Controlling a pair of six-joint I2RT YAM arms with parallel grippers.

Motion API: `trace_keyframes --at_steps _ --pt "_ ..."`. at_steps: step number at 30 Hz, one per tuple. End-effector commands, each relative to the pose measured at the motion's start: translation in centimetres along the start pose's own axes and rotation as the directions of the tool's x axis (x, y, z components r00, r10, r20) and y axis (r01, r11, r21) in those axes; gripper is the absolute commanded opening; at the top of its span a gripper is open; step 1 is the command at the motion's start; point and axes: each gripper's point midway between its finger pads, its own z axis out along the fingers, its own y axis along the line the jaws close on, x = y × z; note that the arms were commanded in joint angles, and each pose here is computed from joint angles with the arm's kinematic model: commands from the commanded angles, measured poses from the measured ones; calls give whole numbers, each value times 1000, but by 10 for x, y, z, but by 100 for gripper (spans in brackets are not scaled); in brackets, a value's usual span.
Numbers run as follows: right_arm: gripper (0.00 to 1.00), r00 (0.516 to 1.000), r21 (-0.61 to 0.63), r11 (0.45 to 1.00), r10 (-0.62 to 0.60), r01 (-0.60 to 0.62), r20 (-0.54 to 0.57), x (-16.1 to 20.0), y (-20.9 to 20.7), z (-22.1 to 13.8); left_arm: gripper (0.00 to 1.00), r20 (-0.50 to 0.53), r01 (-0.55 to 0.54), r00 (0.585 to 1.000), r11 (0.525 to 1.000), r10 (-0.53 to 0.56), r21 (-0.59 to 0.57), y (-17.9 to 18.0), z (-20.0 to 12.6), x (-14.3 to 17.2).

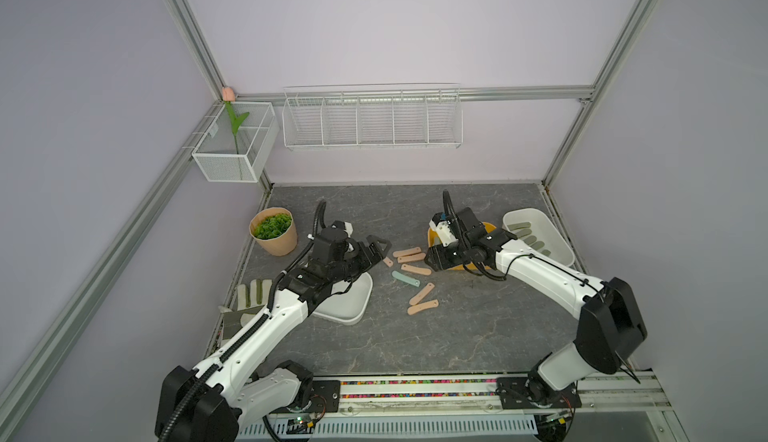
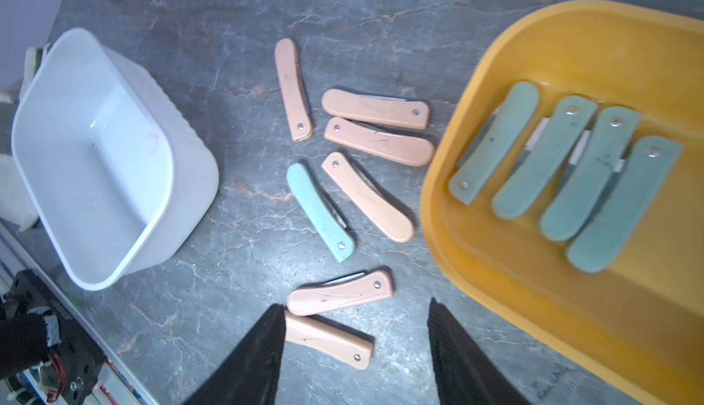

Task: Place the fruit knives into the storage box by color
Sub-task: Place the fruit knife in the storage box, then pick up the fruit knife from the center of the board.

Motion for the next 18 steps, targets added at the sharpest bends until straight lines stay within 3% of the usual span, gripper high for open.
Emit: trace_keyframes --at_steps 1,8,18 --pt "63 992 27 995 -88 91 -89 17 9 27 99 8 10 1000 1000 -11 20 2 -13 -9" --pt "64 972 35 986 -157 165 -174 26 23 69 99 13 12 1000 1000 -12 17 5 -22 -18" --pt "64 959 39 983 -164 178 -232 30 26 98 99 10 6 1000 1000 -6 28 1 -24 -19"
